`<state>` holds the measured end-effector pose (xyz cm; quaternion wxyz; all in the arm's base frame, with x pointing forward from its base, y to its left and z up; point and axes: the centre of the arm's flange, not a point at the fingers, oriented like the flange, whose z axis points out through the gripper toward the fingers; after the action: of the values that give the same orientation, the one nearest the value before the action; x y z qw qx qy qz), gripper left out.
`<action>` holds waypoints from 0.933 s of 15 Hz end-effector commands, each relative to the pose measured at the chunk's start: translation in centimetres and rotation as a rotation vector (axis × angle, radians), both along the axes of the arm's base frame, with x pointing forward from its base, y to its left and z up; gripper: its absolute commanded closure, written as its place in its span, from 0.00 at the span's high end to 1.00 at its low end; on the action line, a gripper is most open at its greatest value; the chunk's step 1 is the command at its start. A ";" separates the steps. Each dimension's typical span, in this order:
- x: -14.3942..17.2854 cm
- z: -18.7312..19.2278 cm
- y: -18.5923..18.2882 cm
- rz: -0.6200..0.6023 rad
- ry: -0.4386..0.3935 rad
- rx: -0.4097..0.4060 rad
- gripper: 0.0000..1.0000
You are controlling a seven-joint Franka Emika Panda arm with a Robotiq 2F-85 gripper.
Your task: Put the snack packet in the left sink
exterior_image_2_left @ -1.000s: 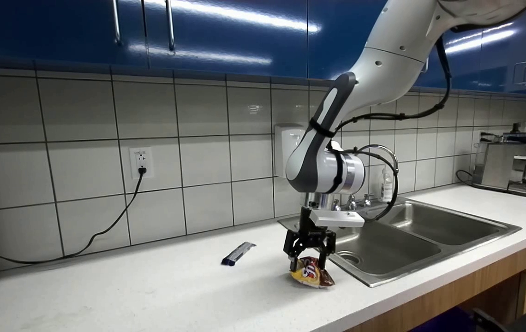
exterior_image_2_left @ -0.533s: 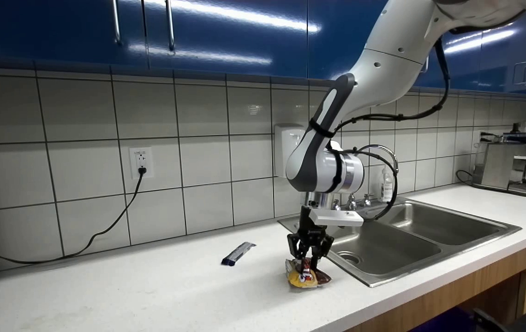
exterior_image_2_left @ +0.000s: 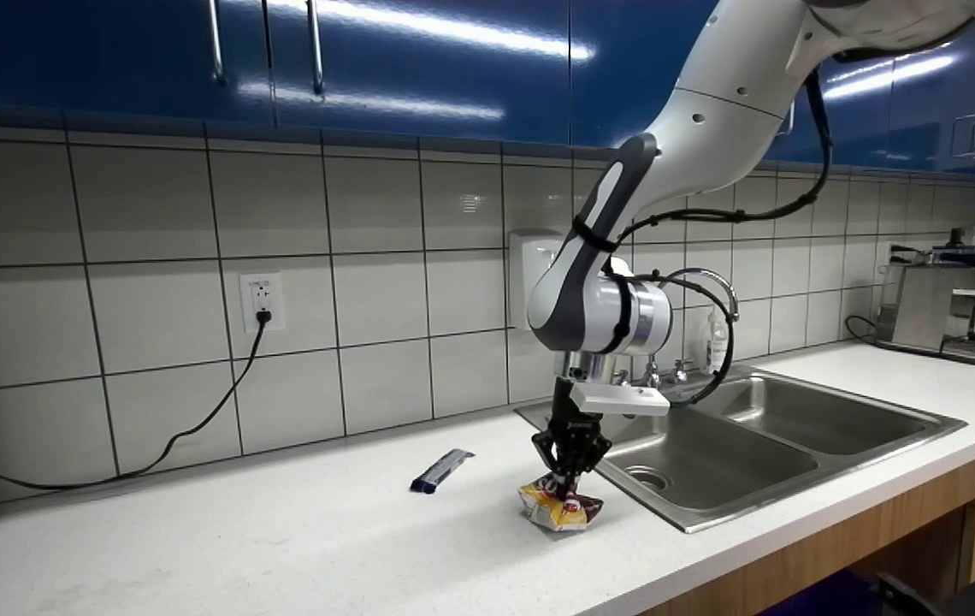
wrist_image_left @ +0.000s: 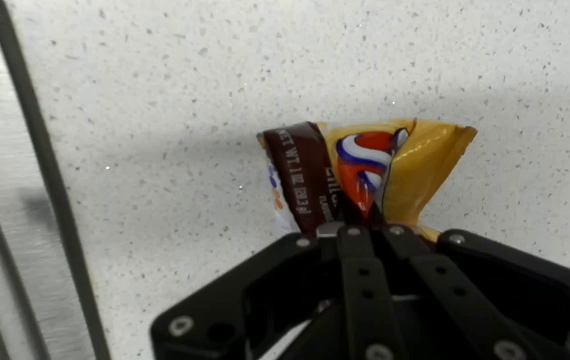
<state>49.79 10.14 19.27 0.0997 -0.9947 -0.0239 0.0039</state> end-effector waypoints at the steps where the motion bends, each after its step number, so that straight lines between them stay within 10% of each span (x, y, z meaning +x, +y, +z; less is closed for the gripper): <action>1: 0.3 -0.4 -0.2 0.008 0.010 0.009 0.00; 14: 0.3 4.5 0.4 0.027 -0.079 0.001 0.00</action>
<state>50.65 10.75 21.73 0.1017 -0.9940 -0.0327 -0.0214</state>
